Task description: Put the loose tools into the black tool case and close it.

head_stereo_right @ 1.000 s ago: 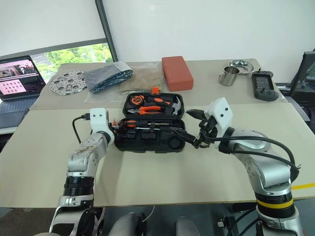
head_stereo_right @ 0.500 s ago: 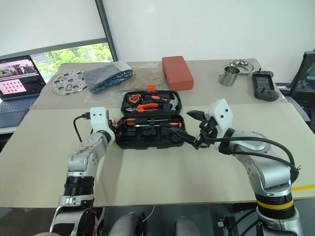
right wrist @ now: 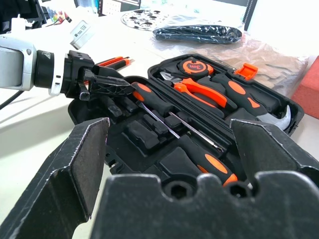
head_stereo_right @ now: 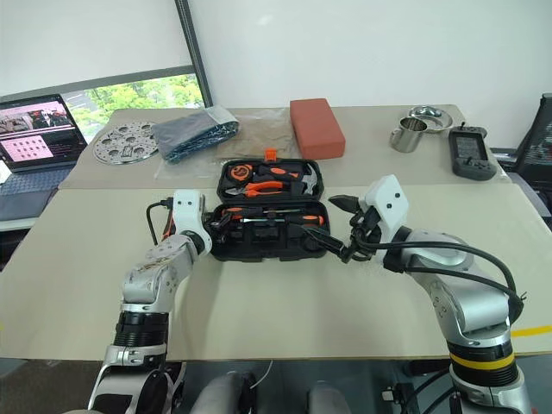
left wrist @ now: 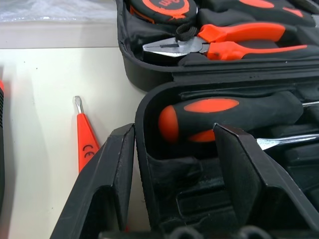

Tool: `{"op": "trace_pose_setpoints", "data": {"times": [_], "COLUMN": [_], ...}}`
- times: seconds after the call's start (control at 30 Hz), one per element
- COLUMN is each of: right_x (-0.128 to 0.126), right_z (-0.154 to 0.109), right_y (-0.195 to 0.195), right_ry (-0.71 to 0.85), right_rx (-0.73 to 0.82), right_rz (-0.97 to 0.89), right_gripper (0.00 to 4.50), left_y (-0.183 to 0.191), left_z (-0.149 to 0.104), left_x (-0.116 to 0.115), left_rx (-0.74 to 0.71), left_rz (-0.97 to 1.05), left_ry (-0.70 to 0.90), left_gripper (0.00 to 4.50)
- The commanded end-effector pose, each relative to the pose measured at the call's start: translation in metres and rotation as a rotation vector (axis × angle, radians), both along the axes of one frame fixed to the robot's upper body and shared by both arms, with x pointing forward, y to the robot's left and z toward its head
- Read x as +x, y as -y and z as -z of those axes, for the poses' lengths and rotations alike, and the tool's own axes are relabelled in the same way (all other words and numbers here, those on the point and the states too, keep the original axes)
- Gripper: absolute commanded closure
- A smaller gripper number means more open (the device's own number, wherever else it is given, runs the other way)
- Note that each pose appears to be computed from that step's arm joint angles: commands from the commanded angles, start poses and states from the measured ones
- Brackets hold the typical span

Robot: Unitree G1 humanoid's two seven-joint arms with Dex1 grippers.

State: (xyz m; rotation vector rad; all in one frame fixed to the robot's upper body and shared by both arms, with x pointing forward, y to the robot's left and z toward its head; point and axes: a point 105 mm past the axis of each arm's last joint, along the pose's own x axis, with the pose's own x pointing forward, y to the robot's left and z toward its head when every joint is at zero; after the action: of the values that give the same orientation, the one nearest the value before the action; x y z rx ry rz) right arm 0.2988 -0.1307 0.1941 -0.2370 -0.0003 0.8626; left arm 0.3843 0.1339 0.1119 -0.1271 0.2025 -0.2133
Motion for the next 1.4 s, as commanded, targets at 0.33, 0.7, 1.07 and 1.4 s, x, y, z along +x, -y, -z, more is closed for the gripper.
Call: {"op": "trace_pose_setpoints", "data": {"times": [0.33,0.7,1.07,1.4], "right_x": [-0.006,-0.005,-0.006,-0.012], "right_z": [-0.011,-0.010,-0.012,-0.010], "right_y": [-0.004,-0.004,-0.006,-0.004], "right_ry": [0.049,0.053,0.059,0.040], "right_rx": [0.025,0.032,0.037,-0.003], "right_rz": [-0.029,-0.022,-0.023,-0.060], "right_gripper": [0.00,0.00,0.00,0.00], "left_y": [-0.029,-0.046,-0.039,-0.036], "left_z": [-0.038,-0.010,0.019,0.030], "left_x": [0.007,0.007,0.009,0.005], "left_rx": [-0.057,0.065,0.039,0.063], "left_rz": [-0.155,-0.201,-0.188,-0.179], "left_ry": [0.137,-0.021,-0.201,-0.268], "left_gripper": [1.87,1.87,1.87,1.87]}}
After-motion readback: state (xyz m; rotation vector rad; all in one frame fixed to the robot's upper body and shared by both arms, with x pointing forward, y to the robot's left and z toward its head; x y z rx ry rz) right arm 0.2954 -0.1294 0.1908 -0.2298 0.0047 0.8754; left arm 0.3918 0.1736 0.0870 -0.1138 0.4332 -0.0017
